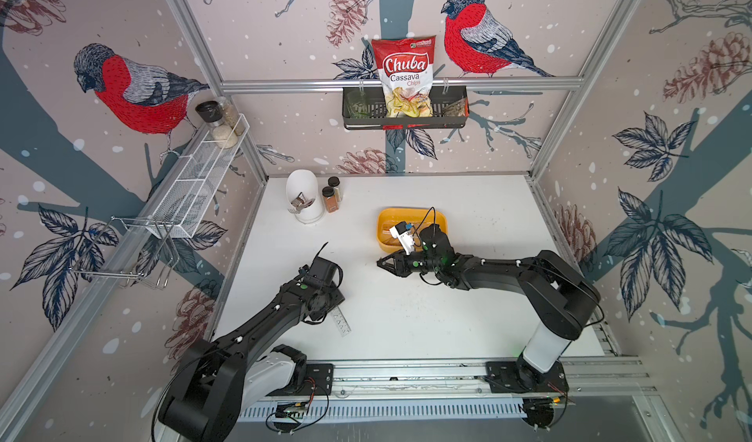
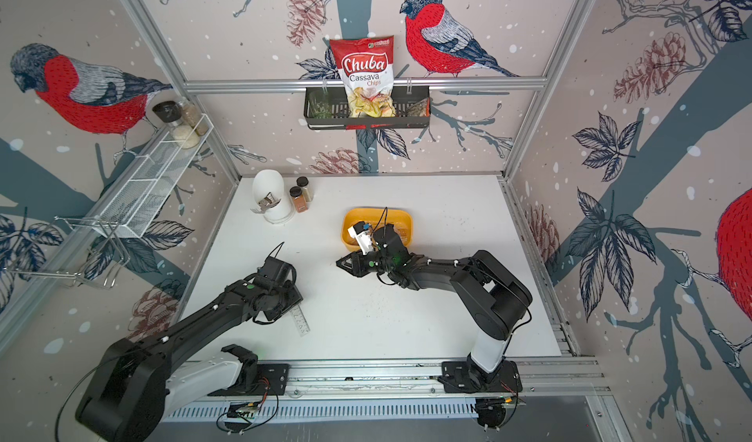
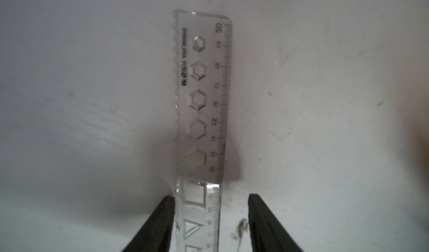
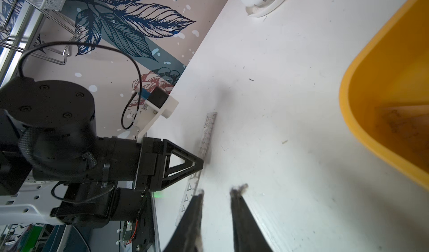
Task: Put the scattered rulers into the storage box
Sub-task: Move the ruler to the center of the board.
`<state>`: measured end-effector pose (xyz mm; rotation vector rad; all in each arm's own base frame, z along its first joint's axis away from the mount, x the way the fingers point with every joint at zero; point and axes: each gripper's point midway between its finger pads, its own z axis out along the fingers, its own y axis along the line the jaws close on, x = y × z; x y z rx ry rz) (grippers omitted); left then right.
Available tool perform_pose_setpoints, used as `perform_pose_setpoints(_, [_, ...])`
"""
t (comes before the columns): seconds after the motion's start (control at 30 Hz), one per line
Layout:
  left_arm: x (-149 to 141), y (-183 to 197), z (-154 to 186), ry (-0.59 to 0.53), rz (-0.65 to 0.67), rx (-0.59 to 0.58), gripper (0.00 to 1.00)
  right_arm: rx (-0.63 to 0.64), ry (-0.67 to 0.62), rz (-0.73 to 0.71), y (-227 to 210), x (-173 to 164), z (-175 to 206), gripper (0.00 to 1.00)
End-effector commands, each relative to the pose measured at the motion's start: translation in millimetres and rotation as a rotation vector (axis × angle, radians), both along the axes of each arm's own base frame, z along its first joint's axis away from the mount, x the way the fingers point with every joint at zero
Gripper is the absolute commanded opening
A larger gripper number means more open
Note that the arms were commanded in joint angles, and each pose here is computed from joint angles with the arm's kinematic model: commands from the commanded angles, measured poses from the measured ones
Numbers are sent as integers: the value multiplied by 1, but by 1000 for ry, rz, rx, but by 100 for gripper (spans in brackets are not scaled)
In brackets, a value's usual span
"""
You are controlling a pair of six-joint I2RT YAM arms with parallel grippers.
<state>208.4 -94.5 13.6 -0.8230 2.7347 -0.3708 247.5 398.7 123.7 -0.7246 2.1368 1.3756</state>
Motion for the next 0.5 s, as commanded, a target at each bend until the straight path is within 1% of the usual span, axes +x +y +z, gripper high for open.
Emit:
perform_pose_setpoints(0.0, [-14, -19, -13, 91, -70, -49, 46, 34, -20, 11, 1, 0, 8, 28])
perform_pose_setpoints(0.07, [-9, -27, -13, 88, -98, -45, 43, 33, -14, 8, -1, 0, 6, 28])
perform_pose_setpoints(0.3, [7, -51, -12, 73, -189, -44, 42, 34, 10, 7, -2, -2, -1, 28])
perform_pose_setpoints(0.37, [12, -51, -7, 56, -203, -33, 42, 34, 23, 19, -1, -4, -5, 27])
perform_pose_setpoints(0.47, [17, -38, 5, 19, -187, 24, 44, 14, 34, 50, 5, -8, -15, 26])
